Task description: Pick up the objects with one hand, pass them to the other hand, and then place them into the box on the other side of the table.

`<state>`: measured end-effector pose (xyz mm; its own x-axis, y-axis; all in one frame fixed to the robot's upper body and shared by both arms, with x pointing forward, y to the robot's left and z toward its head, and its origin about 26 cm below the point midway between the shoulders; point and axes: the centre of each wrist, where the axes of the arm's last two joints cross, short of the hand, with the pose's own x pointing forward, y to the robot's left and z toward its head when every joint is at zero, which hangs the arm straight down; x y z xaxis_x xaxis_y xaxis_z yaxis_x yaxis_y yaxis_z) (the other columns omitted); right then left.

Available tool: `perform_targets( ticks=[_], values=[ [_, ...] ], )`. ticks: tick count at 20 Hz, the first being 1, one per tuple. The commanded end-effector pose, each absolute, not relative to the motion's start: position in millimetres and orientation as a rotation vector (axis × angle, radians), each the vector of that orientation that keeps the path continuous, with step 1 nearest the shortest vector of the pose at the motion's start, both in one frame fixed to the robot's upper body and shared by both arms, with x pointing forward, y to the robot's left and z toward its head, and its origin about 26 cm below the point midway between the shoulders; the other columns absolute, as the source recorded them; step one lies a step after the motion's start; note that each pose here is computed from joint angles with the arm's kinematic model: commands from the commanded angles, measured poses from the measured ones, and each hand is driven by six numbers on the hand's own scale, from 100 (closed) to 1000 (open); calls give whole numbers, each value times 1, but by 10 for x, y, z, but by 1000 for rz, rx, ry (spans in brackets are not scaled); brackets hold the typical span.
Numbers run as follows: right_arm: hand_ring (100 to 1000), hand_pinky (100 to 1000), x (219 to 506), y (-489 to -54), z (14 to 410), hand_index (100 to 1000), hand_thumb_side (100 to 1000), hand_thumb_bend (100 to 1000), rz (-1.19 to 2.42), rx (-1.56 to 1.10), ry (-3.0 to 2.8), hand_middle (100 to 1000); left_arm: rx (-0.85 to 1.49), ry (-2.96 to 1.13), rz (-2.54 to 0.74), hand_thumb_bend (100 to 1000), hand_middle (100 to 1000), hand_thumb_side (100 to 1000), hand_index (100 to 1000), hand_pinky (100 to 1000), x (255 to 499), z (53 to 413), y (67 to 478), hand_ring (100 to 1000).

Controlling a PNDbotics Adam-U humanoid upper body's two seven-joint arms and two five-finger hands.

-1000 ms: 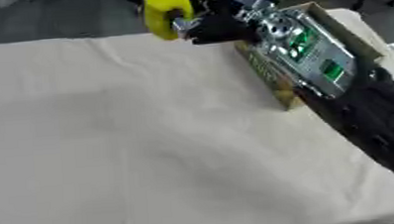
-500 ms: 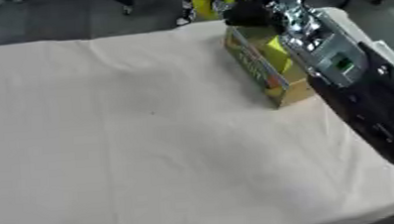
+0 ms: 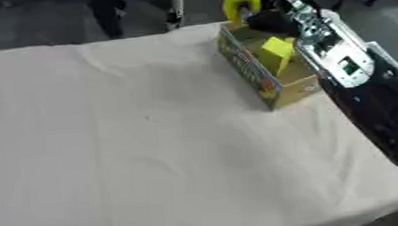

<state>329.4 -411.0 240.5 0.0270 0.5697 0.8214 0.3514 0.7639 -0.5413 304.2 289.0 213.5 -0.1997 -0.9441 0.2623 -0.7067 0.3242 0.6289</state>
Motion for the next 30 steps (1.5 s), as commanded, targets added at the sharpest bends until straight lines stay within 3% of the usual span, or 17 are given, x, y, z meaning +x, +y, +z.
perform_targets(
  ticks=[1, 17, 23, 26, 30],
  values=[
    [806, 879, 3291, -4260, 2483, 633, 250, 100, 151, -858, -1560, 614, 1473, -1998, -481, 434, 673, 329, 819, 490, 3031, 2205, 2926, 601],
    [814, 888, 3344, -4666, 2125, 655, 215, 100, 39, -1062, -1320, 633, 1475, -2009, -473, 425, 675, 332, 820, 494, 3033, 2203, 2918, 603],
    [837, 880, 3357, -4696, 2037, 771, 412, 100, 138, -1054, -1288, 727, 1470, -2011, -473, 422, 671, 330, 818, 491, 3034, 2201, 2911, 600],
    [862, 884, 3361, -4711, 2029, 841, 449, 203, 180, -1043, -1298, 781, 1459, -2023, -470, 420, 669, 331, 818, 493, 3032, 2199, 2902, 599],
    [892, 904, 3363, -4725, 2034, 873, 378, 303, 219, -1062, -1317, 805, 1452, -2026, -470, 416, 670, 333, 818, 493, 3037, 2192, 2900, 599]
  ],
)
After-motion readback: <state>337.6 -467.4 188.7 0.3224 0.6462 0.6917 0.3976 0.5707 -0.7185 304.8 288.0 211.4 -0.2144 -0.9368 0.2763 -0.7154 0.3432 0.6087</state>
